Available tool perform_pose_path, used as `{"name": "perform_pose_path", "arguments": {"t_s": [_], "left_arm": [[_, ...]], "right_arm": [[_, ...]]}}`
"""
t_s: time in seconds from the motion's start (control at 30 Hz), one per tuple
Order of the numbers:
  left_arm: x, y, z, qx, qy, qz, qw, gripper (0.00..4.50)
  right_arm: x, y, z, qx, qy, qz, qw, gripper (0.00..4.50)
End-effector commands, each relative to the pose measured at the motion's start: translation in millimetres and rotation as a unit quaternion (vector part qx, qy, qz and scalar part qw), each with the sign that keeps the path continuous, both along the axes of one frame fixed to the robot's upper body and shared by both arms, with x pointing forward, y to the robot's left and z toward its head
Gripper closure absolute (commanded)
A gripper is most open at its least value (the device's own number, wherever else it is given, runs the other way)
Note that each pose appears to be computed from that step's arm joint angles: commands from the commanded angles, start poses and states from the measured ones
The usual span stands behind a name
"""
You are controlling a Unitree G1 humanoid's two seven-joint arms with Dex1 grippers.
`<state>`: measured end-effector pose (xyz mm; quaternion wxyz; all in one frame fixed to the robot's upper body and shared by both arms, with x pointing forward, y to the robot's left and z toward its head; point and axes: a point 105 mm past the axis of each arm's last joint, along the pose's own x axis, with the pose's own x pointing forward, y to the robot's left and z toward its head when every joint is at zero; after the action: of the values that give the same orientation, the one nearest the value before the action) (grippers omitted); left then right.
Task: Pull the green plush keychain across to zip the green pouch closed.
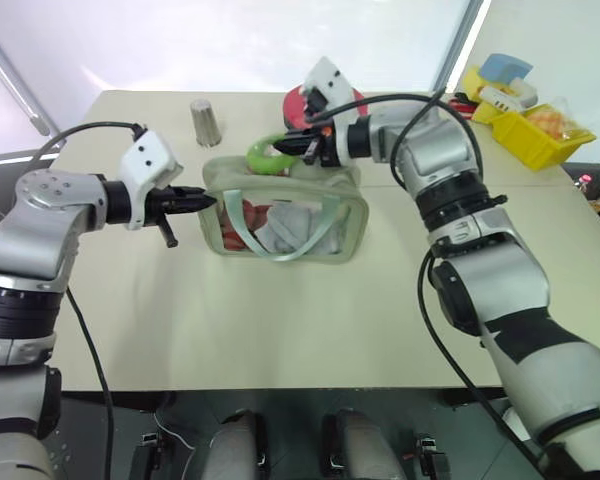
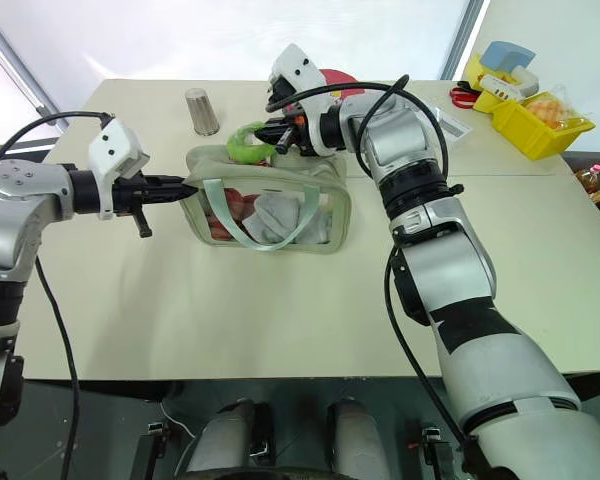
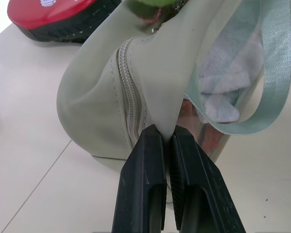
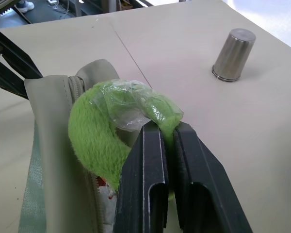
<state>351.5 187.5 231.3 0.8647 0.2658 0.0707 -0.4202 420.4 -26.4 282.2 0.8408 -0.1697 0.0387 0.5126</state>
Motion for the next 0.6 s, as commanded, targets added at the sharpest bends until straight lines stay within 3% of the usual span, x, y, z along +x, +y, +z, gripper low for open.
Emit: {"name": "perform_pose_path", "arguments": {"t_s": [0.03, 0.27, 0.4, 0.5, 0.6], "left_arm": [[0, 1, 6, 0.005, -0.014, -0.002, 1.0, 4.5], [-2, 7, 1, 0.005, -0.006, 0.006, 1.0, 4.5], [-6, 7, -3, 0.004, 0.005, 0.001, 1.0, 4.5], [-5, 6, -3, 0.004, 0.006, 0.0, 1.0, 4.5], [-4, 4, -4, 0.003, 0.009, -0.007, 1.0, 4.5]], "right_arm": [[-5, -21, 31, 0.015, -0.045, -0.021, 0.999, 4.45], [-17, -93, 55, -0.01, -0.112, -0.143, 0.983, 4.45], [-27, -130, 55, -0.055, -0.148, -0.219, 0.963, 4.45], [-30, -158, 42, -0.101, -0.161, -0.271, 0.944, 4.45], [-29, -182, 10, -0.157, -0.165, -0.315, 0.921, 4.45]]}}
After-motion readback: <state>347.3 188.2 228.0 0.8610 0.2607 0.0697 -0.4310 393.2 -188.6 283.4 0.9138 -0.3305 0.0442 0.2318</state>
